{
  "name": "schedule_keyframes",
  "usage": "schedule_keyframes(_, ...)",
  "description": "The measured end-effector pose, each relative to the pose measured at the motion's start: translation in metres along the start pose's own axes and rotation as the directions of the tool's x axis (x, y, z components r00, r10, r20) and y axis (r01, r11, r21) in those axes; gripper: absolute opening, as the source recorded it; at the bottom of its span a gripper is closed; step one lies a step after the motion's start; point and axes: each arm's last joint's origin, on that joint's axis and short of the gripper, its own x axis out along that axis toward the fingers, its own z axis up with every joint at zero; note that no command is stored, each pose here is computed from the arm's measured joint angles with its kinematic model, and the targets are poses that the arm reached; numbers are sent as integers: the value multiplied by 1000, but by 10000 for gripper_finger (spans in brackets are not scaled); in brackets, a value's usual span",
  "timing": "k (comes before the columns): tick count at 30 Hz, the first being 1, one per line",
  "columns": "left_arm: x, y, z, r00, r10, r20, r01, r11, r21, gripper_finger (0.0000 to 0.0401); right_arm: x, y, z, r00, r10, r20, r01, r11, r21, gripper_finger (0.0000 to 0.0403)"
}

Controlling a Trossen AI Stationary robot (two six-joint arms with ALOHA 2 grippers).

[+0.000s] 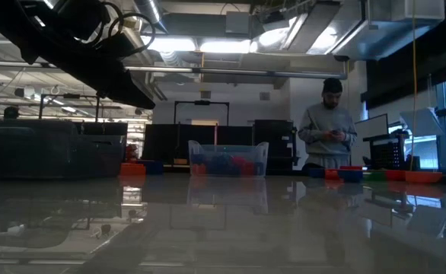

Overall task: Sort blocks by size
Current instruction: Put the orange 8 stud game piece into the gray bin

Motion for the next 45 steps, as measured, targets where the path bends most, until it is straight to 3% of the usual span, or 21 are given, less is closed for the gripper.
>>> schedule_keyframes(9, 0, 0, 0, 1000, 0, -4, 0, 1000, -7, 235, -1, -3, -2, 987, -99, -127, 95, 995, -31, 258)
schedule_keyframes(14, 0, 0, 0, 1000, 0, -3, 0, 1000, -8, 235, -15, -4, 4, 994, -5, -106, 2, 1000, -29, 282)
schedule_keyframes(19, 0, 0, -1, 1000, -1, -7, 1, 1000, -14, 235, -40, -5, 22, 975, 211, 76, -204, 975, -88, 286)
schedule_keyframes(22, 0, 0, -1, 1000, -1, -8, 1, 1000, -15, 235, -53, -6, 39, 920, 313, 236, -280, 946, -162, 287)
schedule_keyframes(26, 0, 0, -1, 1000, -1, -8, 1, 1000, -10, 235, -68, -4, 68, 818, 364, 445, -286, 929, -233, 287)
schedule_keyframes(29, 0, 0, -1, 1000, -1, -8, 1, 1000, -14, 235, -77, -3, 92, 749, 348, 564, -235, 935, -266, 287)
schedule_keyframes(34, 0, 0, -1, 1000, 0, -8, 0, 1000, -28, 235, -84, 3, 131, 650, 260, 714, -37, 949, -312, 287)
schedule_keyframes(37, 0, 0, -1, 1000, -1, -8, 0, 999, -37, 235, -87, 2, 157, 643, 180, 745, 65, 956, -287, 287)
schedule_keyframes(40, 0, 0, -1, 1000, -1, -8, 1, 999, -46, 235, -91, -2, 186, 634, 85, 769, 80, 982, -174, 287)
schedule_keyframes(45, 0, 0, -1, 1000, -1, -8, 0, 998, -64, 235, -93, -14, 233, 698, -40, 715, 142, 986, -84, 287)
